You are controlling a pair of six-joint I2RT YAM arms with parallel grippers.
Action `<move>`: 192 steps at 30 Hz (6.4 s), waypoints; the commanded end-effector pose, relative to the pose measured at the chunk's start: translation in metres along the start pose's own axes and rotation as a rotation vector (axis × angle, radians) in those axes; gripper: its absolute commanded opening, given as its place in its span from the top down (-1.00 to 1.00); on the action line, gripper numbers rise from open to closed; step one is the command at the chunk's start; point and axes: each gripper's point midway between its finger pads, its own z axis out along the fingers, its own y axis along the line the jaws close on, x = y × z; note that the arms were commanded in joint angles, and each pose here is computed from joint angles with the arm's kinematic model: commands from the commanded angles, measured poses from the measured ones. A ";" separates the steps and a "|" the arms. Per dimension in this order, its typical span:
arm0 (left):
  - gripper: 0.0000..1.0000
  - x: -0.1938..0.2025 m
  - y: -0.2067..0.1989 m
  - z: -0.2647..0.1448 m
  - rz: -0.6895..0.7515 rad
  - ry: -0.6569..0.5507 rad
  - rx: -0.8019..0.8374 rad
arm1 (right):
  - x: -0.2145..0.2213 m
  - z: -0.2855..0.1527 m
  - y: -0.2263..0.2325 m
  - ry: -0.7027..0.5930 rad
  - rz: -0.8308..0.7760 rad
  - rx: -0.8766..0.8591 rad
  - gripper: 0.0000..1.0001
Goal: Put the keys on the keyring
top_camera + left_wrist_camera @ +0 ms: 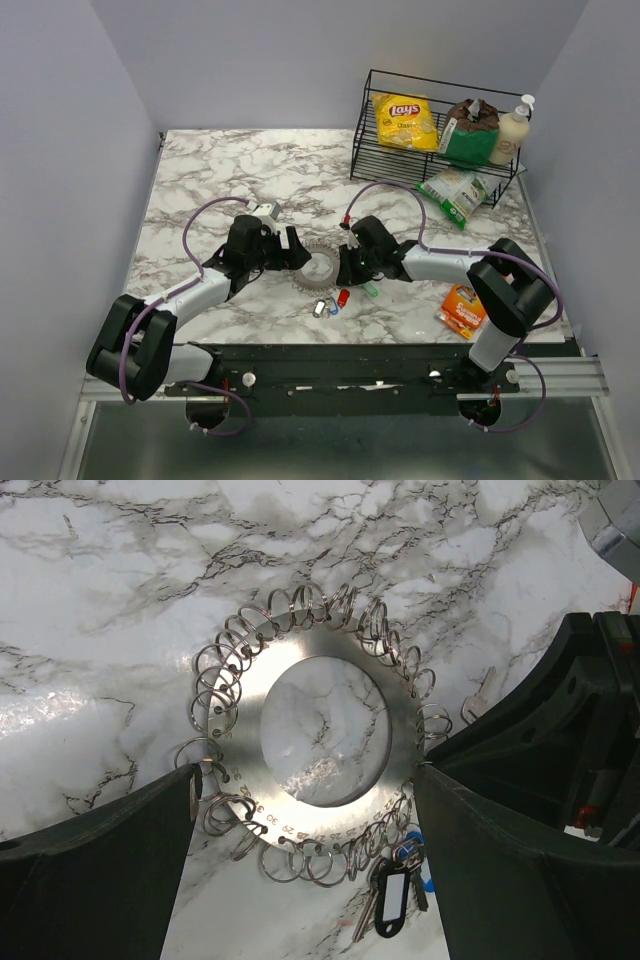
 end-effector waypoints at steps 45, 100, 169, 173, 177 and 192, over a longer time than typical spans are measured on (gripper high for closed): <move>-0.85 -0.014 -0.048 -0.029 0.095 -0.131 0.261 | -0.012 -0.035 0.034 -0.201 -0.337 -0.227 0.02; 1.00 0.116 -0.012 0.019 0.110 0.341 -0.192 | -0.073 -0.058 -0.019 -0.322 -0.110 -0.006 -0.84; 1.00 0.044 0.058 -0.003 -0.147 0.154 -0.318 | -0.047 0.067 -0.001 0.333 -0.275 0.060 0.99; 0.99 0.041 0.058 -0.001 -0.124 0.160 -0.319 | -0.029 0.055 0.002 0.388 -0.252 0.038 0.99; 0.96 0.042 0.058 0.007 -0.110 0.193 -0.308 | -0.016 0.043 0.016 0.407 -0.240 -0.030 0.99; 0.88 0.018 0.060 0.013 -0.030 0.206 -0.350 | -0.022 0.032 0.062 0.323 -0.245 -0.182 0.99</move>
